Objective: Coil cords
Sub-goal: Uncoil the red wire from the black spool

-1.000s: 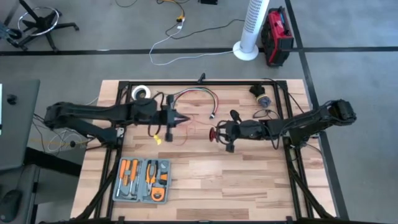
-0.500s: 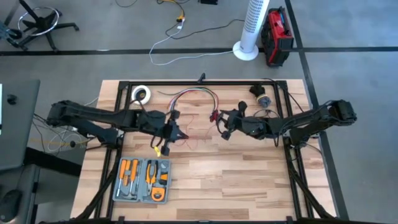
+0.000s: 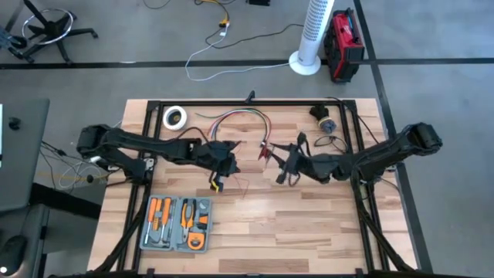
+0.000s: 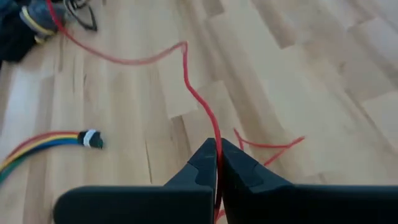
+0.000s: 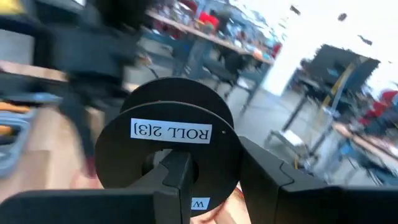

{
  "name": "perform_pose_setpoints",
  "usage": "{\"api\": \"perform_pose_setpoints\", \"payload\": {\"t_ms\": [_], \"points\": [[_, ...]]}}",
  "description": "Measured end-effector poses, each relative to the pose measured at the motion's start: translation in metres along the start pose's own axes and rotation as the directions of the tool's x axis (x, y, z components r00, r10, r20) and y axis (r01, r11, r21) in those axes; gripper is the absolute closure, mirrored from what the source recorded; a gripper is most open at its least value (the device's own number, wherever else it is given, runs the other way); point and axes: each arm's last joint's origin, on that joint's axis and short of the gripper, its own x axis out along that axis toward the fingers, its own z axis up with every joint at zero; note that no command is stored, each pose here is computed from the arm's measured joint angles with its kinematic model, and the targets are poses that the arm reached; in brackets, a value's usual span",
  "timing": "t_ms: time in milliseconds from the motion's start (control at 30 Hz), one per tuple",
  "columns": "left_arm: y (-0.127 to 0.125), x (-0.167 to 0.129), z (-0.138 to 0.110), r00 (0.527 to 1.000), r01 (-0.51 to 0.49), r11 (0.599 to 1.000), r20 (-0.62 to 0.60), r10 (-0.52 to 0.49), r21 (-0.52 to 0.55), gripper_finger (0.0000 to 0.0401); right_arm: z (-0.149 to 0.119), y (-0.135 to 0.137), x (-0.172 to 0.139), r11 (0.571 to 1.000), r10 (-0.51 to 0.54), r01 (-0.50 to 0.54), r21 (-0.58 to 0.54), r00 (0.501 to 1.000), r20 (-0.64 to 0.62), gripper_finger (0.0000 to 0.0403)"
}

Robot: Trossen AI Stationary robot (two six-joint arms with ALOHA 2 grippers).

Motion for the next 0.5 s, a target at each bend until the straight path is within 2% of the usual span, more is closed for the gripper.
{"api": "perform_pose_setpoints", "payload": {"t_ms": [133, 267, 500], "points": [[0.013, 0.007, -0.004, 1.0, 0.004, 0.999, 0.02, -0.004, -0.034, 0.0401, 0.006, 0.009, -0.01, 0.996, 0.082, -0.08, -0.031, 0.995, 0.05, 0.0295], [0.027, 0.006, -0.009, 1.0, -0.014, 0.997, 0.02, 0.016, -0.078, 0.0401, 0.011, 0.013, -0.018, 0.975, 0.223, -0.221, -0.029, 0.971, 0.088, 0.0295], [0.053, 0.003, -0.02, 0.996, -0.086, 0.985, 0.006, 0.087, -0.15, 0.0401, 0.009, 0.013, -0.025, 0.882, 0.47, -0.471, 0.01, 0.88, 0.068, 0.0295]]}}
